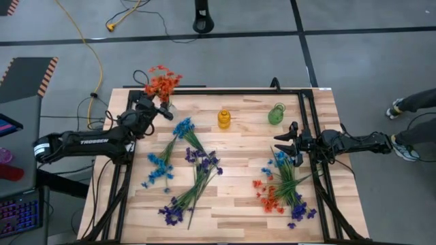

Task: Sort flowers into vase by color
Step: Put the left orange flower into the transparent vase, then put the top blue flower into the green vase

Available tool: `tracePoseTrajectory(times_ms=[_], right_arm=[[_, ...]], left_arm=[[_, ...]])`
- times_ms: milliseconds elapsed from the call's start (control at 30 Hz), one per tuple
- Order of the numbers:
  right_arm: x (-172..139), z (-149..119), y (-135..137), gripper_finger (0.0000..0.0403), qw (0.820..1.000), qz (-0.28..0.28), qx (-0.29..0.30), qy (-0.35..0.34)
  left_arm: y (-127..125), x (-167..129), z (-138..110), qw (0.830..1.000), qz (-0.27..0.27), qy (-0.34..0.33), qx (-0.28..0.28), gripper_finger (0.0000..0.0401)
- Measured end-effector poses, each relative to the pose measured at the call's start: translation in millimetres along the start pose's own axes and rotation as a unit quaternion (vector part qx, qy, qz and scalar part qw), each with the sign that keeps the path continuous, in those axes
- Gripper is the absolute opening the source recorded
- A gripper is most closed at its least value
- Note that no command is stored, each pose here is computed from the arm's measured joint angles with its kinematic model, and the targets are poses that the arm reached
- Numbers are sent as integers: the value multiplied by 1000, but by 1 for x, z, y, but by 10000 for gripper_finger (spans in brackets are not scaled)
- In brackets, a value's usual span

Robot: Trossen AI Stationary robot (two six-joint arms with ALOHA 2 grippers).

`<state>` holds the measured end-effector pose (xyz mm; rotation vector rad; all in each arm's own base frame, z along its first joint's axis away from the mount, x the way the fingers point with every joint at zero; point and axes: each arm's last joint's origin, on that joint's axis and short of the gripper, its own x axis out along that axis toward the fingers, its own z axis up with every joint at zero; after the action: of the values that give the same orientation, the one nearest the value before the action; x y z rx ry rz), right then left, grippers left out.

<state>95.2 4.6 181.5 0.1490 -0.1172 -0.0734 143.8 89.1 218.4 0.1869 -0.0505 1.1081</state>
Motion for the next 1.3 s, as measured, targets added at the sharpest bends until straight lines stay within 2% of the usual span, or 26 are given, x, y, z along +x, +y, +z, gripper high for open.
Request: tracePoseTrajectory(times_ms=[200, 433, 867, 1033, 1300], right_arm=[[0, 0, 0, 191, 1000, 0, 0, 0], [0, 0, 0, 191, 1000, 0, 0, 0], [0, 0, 0, 191, 1000, 0, 0, -1], [0, 0, 0, 191, 1000, 0, 0, -1], [0, 0, 0, 191, 1000, 0, 0, 0]], left_arm=[[2, -12, 4, 1000, -17, 14, -2, 243], [7, -27, 4, 999, -18, 46, 21, 245], [7, -47, 5, 995, -73, 57, 26, 245], [3, -52, 3, 993, -101, 68, 3, 245], [-9, -63, 4, 977, -194, 74, -51, 245]])
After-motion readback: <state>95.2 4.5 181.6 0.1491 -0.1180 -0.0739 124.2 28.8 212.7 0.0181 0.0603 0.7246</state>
